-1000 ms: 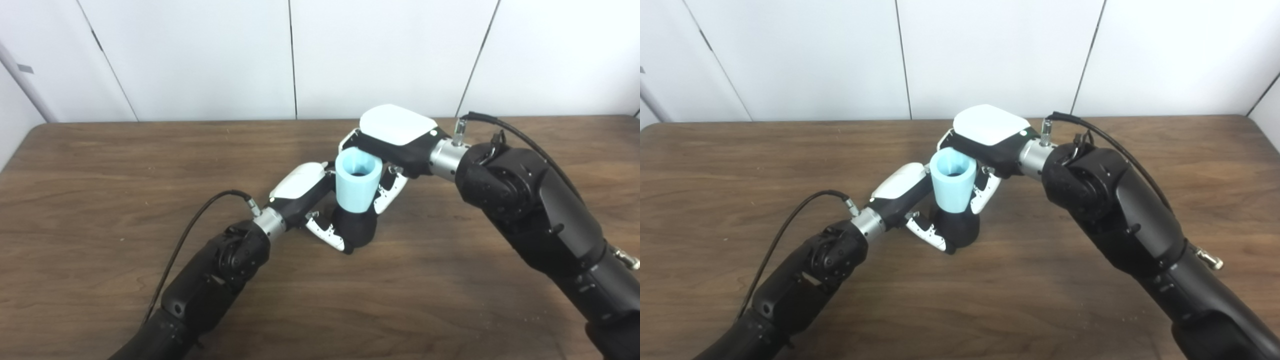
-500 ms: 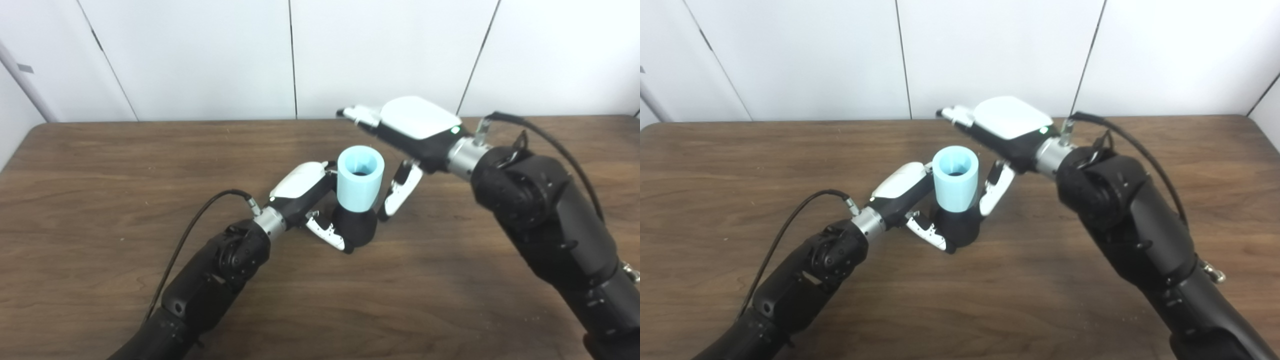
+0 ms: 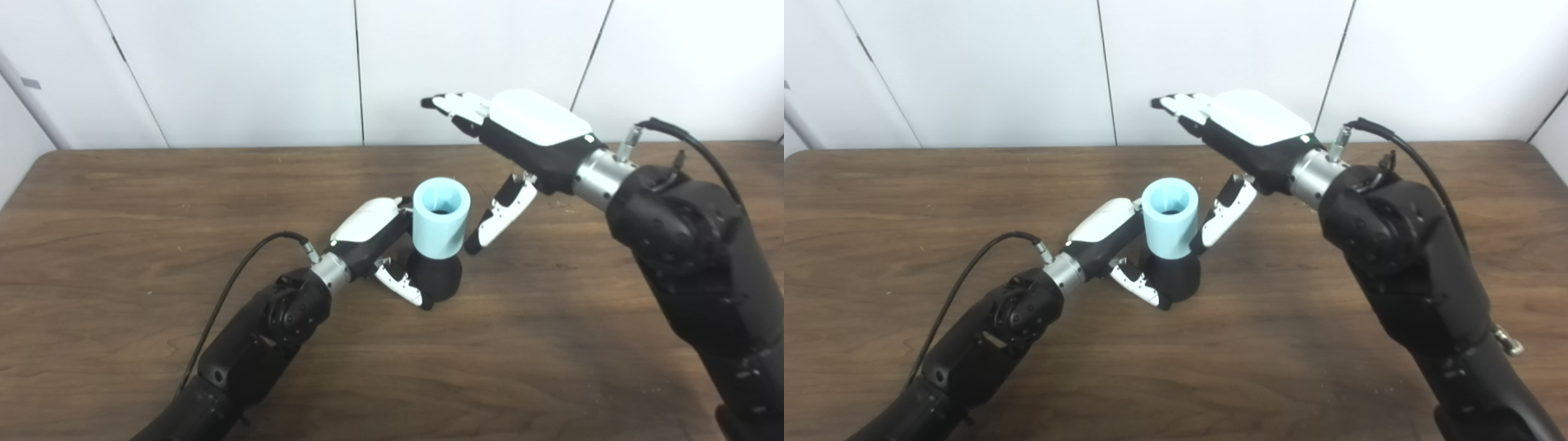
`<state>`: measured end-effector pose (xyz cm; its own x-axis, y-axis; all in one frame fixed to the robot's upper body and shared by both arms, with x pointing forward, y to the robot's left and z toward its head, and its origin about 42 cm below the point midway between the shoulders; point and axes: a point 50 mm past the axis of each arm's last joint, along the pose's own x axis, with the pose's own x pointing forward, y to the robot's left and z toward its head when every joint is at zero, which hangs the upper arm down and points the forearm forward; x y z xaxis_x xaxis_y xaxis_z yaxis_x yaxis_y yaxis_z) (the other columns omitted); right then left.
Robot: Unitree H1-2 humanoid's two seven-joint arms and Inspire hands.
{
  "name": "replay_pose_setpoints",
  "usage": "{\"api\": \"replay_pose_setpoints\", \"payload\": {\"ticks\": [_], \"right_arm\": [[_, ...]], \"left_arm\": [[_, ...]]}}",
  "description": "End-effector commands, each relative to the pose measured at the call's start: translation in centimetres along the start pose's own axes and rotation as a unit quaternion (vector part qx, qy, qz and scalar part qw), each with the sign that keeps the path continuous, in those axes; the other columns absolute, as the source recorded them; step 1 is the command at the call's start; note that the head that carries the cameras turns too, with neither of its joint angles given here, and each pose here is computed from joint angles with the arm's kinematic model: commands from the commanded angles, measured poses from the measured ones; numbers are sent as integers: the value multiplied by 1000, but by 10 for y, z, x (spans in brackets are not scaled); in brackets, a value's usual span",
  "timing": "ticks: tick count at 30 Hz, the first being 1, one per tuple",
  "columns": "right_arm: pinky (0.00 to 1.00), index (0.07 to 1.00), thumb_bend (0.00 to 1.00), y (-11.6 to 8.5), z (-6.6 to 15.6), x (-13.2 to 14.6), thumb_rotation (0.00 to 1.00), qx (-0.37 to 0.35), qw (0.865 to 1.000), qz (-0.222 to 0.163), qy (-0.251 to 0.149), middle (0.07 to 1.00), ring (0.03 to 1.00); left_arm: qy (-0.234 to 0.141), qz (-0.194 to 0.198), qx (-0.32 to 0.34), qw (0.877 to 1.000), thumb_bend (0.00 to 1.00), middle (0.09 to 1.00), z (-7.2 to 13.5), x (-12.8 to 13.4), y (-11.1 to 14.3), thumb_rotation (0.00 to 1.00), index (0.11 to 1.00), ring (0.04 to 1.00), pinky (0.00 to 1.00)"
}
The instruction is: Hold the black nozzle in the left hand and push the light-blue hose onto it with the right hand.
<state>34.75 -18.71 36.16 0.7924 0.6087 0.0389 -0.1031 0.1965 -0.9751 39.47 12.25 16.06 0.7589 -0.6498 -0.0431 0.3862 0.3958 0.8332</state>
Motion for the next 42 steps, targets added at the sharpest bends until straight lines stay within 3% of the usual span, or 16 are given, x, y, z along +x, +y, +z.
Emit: {"api": "replay_pose_setpoints", "payload": {"ticks": [1, 5, 11, 21, 42], "right_arm": [[933, 1000, 1000, -12, 7, -6, 341, -16, 1000, -1, -25, 1000, 1000], [959, 1000, 1000, -8, 14, -14, 320, -20, 996, 56, -64, 1000, 1000], [980, 1000, 1000, 3, 14, -19, 351, -5, 993, 94, -69, 1000, 1000], [1000, 1000, 988, 15, 12, -21, 530, 8, 991, 121, -64, 1000, 1000], [1000, 1000, 851, 48, -8, -37, 642, -1, 987, 152, -50, 1000, 1000]], "left_arm": [[59, -90, 3, 994, 526, 481, -27, -17, -37, 0, 485, 593, 1000], [59, -90, 3, 994, 526, 488, -28, -18, -35, 0, 482, 598, 1000], [60, -91, 5, 994, 525, 496, -29, -18, -33, 0, 478, 607, 1000], [55, -86, 5, 995, 525, 496, -29, -18, -32, 0, 478, 605, 1000], [57, -86, 8, 995, 525, 496, -30, -19, -30, 0, 478, 606, 1000]]}}
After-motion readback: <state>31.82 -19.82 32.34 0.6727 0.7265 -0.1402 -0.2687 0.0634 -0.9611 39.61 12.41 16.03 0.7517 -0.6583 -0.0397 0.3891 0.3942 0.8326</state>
